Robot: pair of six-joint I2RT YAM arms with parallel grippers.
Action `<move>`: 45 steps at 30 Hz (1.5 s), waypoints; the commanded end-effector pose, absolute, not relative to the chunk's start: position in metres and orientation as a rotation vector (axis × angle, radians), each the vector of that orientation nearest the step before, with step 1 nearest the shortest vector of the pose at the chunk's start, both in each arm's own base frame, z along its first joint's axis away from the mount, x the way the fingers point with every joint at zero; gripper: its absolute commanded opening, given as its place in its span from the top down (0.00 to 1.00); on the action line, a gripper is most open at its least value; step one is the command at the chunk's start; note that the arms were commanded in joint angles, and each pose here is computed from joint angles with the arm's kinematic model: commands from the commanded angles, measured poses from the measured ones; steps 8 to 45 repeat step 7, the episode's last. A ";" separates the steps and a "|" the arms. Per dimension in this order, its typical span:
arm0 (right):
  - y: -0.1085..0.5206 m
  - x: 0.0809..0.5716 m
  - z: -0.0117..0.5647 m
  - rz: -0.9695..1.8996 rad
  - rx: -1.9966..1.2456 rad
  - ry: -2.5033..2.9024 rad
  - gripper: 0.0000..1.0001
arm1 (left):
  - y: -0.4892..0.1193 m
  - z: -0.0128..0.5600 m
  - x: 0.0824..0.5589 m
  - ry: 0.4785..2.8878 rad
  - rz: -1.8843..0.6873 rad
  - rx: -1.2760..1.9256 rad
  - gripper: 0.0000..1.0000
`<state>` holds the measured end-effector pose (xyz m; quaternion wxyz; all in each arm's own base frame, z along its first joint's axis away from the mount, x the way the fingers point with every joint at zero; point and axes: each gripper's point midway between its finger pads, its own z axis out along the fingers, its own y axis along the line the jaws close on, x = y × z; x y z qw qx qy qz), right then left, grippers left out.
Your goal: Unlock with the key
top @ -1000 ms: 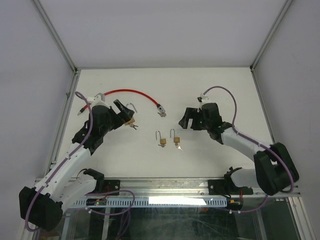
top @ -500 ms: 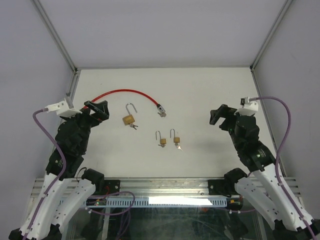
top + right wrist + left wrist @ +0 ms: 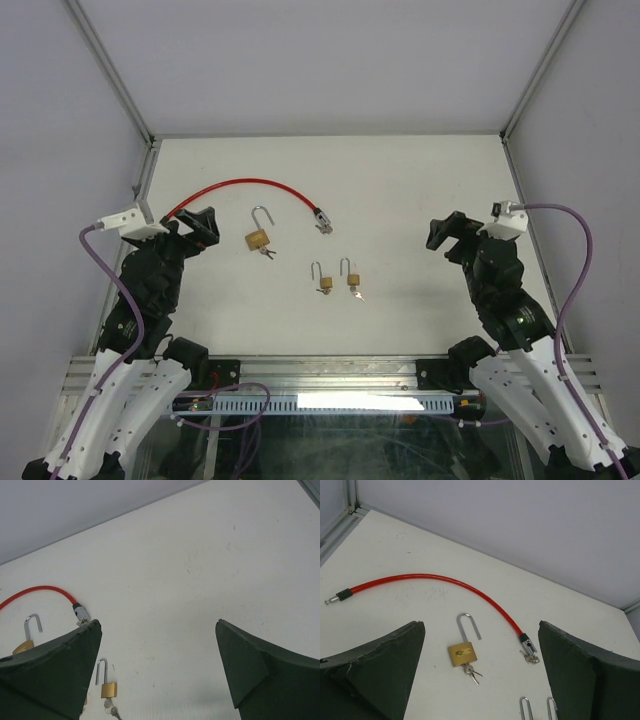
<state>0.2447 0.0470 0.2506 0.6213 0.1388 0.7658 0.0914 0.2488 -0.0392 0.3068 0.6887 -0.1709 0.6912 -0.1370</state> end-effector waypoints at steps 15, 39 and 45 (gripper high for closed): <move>0.052 0.254 0.257 0.223 0.324 1.746 0.00 | -0.029 0.315 0.252 1.502 -0.265 -0.399 0.01; 0.052 0.254 0.257 0.223 0.324 1.746 0.00 | -0.029 0.315 0.252 1.502 -0.265 -0.399 0.01; 0.052 0.254 0.257 0.223 0.324 1.746 0.00 | -0.029 0.315 0.252 1.502 -0.265 -0.399 0.01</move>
